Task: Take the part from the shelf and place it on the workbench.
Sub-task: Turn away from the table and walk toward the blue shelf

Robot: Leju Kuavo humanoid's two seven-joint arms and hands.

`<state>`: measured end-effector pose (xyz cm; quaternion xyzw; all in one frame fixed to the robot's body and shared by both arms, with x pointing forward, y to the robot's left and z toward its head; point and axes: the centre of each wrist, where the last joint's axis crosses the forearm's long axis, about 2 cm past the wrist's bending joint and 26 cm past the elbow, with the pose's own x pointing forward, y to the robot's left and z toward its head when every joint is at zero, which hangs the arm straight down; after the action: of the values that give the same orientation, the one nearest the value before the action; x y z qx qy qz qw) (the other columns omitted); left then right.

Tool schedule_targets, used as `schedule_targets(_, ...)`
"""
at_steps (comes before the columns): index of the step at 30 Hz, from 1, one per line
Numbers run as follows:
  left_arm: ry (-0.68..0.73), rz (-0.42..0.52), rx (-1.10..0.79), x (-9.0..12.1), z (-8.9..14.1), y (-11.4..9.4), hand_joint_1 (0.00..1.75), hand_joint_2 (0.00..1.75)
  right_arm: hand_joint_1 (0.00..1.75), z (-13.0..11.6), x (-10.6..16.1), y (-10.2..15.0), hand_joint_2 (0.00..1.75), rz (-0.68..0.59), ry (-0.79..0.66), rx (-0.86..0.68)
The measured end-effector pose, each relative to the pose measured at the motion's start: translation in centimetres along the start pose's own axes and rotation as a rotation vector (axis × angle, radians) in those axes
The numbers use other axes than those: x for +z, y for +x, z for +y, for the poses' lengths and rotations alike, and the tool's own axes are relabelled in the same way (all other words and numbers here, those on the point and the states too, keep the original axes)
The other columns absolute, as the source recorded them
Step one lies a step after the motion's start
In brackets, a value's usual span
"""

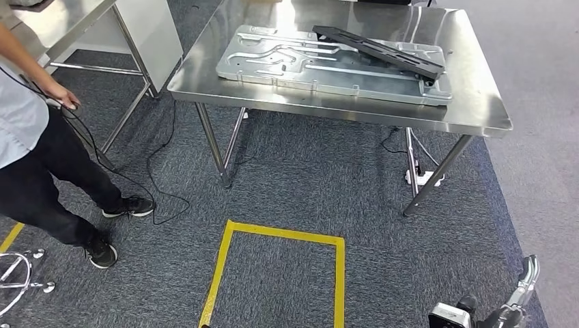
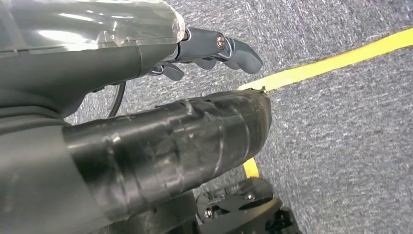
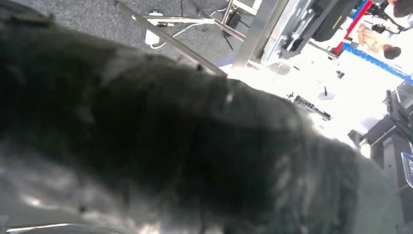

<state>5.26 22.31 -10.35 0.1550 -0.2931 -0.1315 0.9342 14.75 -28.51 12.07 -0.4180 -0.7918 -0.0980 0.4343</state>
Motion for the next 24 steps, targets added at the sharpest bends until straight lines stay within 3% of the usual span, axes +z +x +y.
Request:
schedule_targets(7,0.0,0.003,0.0,0.1,0.0,-0.1,0.0,0.0,0.0,0.4,0.3,-0.6,0.0,0.067,0.054,-0.023)
schedule_targets(10,-0.001,0.003,0.001,0.1,0.0,-0.1,0.0,0.0,0.0,0.6,1.0,-2.9,0.0,0.164,0.114,-0.022)
schedule_targets(13,0.0,0.004,0.002,0.0,0.0,-0.1,0.0,0.0,0.0,0.5,2.4,-6.7,0.0,0.273,0.157,0.031)
schedule_targets(19,0.0,0.009,0.002,0.0,0.0,-0.1,0.0,0.0,0.0,-1.2,8.3,-13.9,0.0,0.583,0.186,0.207)
schedule_targets(24,0.0,0.008,0.0,0.1,0.0,-0.1,0.0,0.0,0.0,-2.8,14.8,-15.7,0.0,0.981,0.188,0.343)
